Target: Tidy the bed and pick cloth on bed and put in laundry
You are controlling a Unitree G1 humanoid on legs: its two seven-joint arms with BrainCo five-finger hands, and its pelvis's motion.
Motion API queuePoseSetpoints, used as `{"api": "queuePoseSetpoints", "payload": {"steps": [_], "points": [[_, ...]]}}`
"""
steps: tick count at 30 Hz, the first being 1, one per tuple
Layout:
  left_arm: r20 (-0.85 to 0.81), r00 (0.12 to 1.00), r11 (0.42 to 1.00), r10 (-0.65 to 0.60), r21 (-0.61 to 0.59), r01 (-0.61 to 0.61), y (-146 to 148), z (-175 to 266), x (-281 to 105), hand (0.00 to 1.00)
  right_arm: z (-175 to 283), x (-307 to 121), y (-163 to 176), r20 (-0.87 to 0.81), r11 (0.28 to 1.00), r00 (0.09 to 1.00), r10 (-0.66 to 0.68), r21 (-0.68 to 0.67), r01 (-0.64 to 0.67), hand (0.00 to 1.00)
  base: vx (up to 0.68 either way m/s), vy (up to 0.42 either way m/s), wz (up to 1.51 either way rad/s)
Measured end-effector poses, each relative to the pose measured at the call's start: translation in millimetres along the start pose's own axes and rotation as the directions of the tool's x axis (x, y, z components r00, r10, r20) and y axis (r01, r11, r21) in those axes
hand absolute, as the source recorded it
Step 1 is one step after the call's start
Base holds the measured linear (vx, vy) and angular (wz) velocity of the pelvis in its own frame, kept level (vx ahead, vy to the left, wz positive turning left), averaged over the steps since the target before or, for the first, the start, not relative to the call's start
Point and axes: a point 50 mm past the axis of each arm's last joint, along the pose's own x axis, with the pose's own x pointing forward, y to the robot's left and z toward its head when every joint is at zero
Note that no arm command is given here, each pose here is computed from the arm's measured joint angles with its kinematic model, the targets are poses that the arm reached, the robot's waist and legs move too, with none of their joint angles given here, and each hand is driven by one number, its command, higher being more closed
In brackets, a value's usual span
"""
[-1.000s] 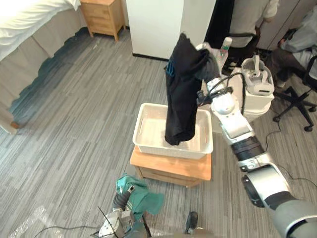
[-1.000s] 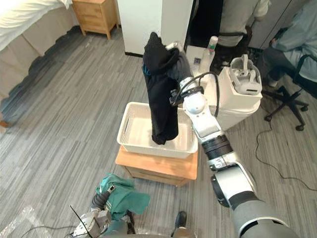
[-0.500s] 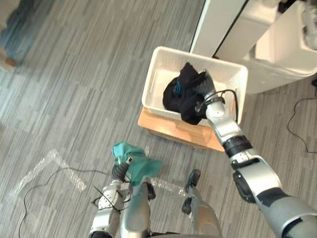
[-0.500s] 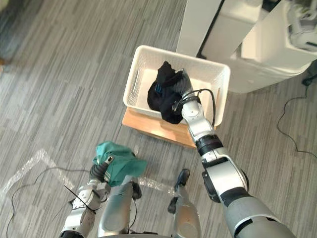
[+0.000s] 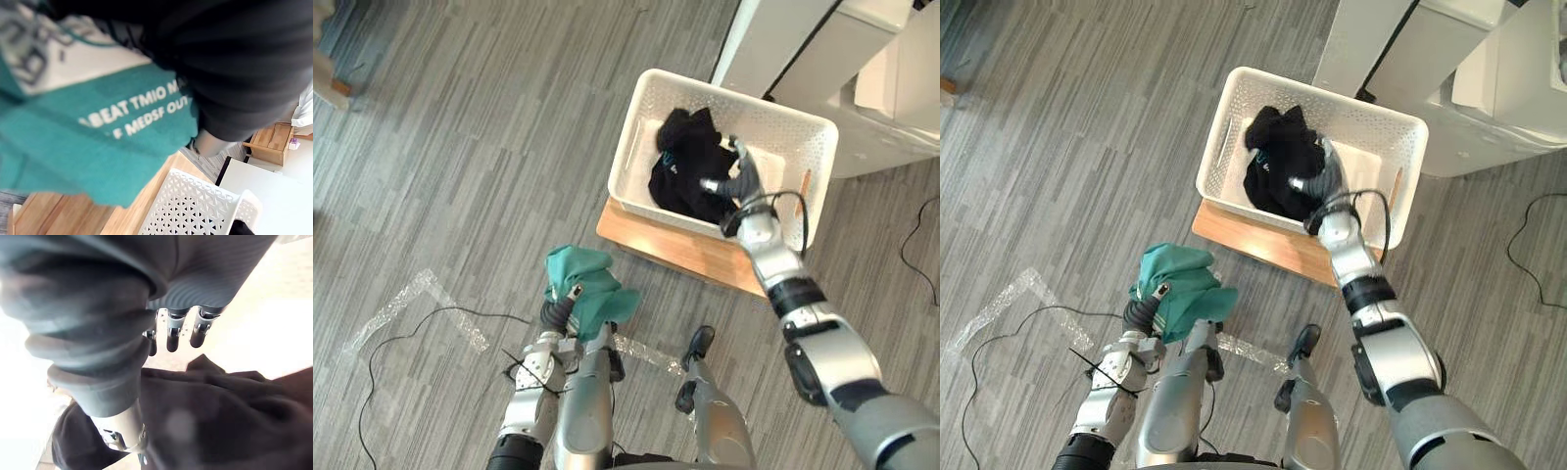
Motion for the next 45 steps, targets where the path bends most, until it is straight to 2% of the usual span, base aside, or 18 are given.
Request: {"api": "queuePoseSetpoints", "payload": {"steps": [2,6,13,16,18,20,21,23,26,31,35,38,40,42,45], "points": [[-0.005,1.000,1.000,0.008,0.006,-0.008,2,-1,-2,1.00,-10,-15,3,-0.010,1.000,1.000,0.004,-0.016,-0.004,0.00,-0.01,-0.013,-0.10],[-0.002,0.999,0.998,0.049,0.029,-0.049,11,-1,-7,1.00,-28,-54,-11,-0.027,0.997,0.996,-0.080,-0.021,0.080,0.00,0.03,-0.027,-0.11],[0.239,0.969,0.993,0.055,0.086,-0.078,-10,52,6,1.00,-71,-111,-46,-0.181,0.945,0.929,-0.324,-0.116,0.307,0.00,0.03,-0.023,-0.10],[0.360,0.930,0.993,0.073,0.064,-0.103,-25,79,14,1.00,-106,-150,-53,-0.346,0.911,0.842,-0.413,-0.165,0.378,0.00,0.04,-0.020,-0.03],[0.452,0.889,0.994,0.078,0.031,-0.103,-37,103,18,1.00,-145,-195,-50,-0.529,0.904,0.733,-0.428,-0.238,0.356,0.00,0.06,-0.034,0.02],[0.516,0.854,0.995,0.069,0.022,-0.094,-48,121,22,1.00,-168,-226,-43,-0.640,0.914,0.652,-0.406,-0.273,0.301,0.00,0.05,-0.025,-0.01],[0.573,0.818,0.997,0.048,0.026,-0.076,-61,138,27,1.00,-187,-258,-33,-0.751,0.930,0.551,-0.364,-0.263,0.257,0.00,0.05,-0.027,0.03],[0.627,0.779,0.998,0.011,0.035,-0.043,-81,155,31,1.00,-202,-292,-23,-0.843,0.944,0.431,-0.321,-0.245,0.223,0.00,0.06,-0.027,0.07],[0.745,0.659,0.994,-0.104,0.097,0.047,-126,199,32,1.00,-216,-349,-5,-0.958,0.945,0.164,-0.234,-0.185,0.268,0.00,0.06,-0.021,0.08],[0.844,0.529,0.996,-0.092,0.080,0.046,-154,256,37,1.00,-220,-379,-1,-0.990,0.915,0.006,-0.143,-0.130,0.381,0.00,0.05,0.008,-0.15],[0.899,0.437,0.998,-0.029,0.051,-0.038,-139,290,36,1.00,-221,-387,2,-0.995,0.915,-0.025,-0.094,-0.097,0.392,0.00,0.03,0.002,-0.37],[0.923,0.385,0.991,0.015,0.038,-0.129,-117,313,38,1.00,-221,-387,3,-0.997,0.916,-0.025,-0.072,-0.076,0.394,0.00,-0.02,-0.039,-0.28],[0.925,0.379,0.986,0.028,0.036,-0.162,-110,320,39,1.00,-221,-388,3,-0.997,0.915,-0.032,-0.069,-0.076,0.395,0.00,-0.04,-0.056,-0.08],[0.912,0.407,0.983,0.045,0.033,-0.183,-106,316,46,1.00,-221,-390,4,-0.997,0.916,-0.041,-0.065,-0.076,0.394,0.00,-0.04,-0.031,0.00],[0.905,0.424,0.982,0.022,0.059,-0.178,-111,315,51,1.00,-221,-390,5,-0.997,0.918,-0.039,-0.060,-0.070,0.390,0.00,-0.02,-0.029,-0.06]]}}
